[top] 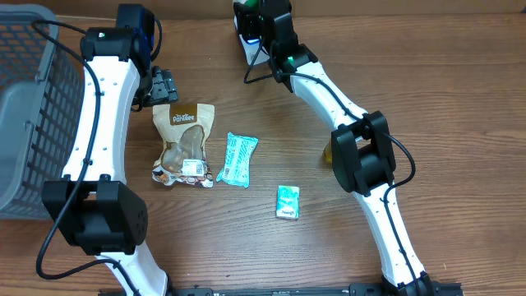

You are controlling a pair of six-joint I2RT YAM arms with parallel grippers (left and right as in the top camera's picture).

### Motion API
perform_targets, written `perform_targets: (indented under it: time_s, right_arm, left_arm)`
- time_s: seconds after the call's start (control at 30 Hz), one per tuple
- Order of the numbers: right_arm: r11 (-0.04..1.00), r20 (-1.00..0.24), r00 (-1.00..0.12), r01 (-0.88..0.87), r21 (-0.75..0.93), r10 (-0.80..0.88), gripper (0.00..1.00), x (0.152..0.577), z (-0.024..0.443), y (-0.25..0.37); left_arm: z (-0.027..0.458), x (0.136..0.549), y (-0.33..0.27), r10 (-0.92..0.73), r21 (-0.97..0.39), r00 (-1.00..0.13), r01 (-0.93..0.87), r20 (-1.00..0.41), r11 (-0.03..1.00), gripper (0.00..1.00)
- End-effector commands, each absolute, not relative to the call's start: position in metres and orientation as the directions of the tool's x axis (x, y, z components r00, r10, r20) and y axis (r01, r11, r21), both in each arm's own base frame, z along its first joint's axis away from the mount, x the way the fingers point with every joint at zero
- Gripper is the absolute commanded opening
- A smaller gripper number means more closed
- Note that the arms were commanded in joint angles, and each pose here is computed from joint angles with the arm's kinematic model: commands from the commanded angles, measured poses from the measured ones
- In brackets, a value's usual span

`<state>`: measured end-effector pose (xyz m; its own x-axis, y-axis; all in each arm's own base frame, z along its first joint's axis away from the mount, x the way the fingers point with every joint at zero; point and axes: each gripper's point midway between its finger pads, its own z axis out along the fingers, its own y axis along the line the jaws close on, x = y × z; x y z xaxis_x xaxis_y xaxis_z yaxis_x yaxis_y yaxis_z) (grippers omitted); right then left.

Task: Scan the item barcode
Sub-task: 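Carry the jar with the right gripper up to the white scanner, then move the jar right and set it down at the table's right edge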

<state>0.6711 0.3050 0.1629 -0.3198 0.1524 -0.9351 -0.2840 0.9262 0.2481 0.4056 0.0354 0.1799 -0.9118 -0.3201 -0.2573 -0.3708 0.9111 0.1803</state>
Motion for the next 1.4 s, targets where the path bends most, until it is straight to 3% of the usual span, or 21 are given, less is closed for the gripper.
perform_targets:
  time_s: [0.0,0.87,1.07,1.17,1.37]
  right_arm:
    - [0.927,-0.946,-0.272,-0.278,0.251,0.175,0.49,0.677,0.181,0.298]
    - [0.927,-0.947,-0.269,-0.277,0.253,0.178,0.44,0.685,0.152,0.298]
    - [0.919,-0.959,-0.178,-0.292,0.264,0.219,0.40,0.669,0.264,0.283]
    - [0.928,-0.959,-0.175,-0.261,0.264,0.223,0.45,0.652,0.323,0.250]
    - [0.967,-0.920,-0.342,-0.100,0.235,0.189,0.46,0.627,0.335,0.159]
  left_arm:
    - [0.190,0.409,0.036,-0.312,0.181,-0.906,-0.371,-0.287,0.911,1.00]
    - [0.190,0.409,0.036,-0.312,0.181,-0.906,-0.371,-0.287,0.911,1.00]
    - [0.190,0.409,0.036,-0.312,0.181,-0.906,-0.371,-0.287,0.911,1.00]
    - [0.190,0.409,0.036,-0.312,0.181,-0.906,-0.371,-0.287,0.911,1.00]
    - [0.190,0.409,0.036,-0.312,0.181,-0.906,-0.371,-0.287,0.911,1.00]
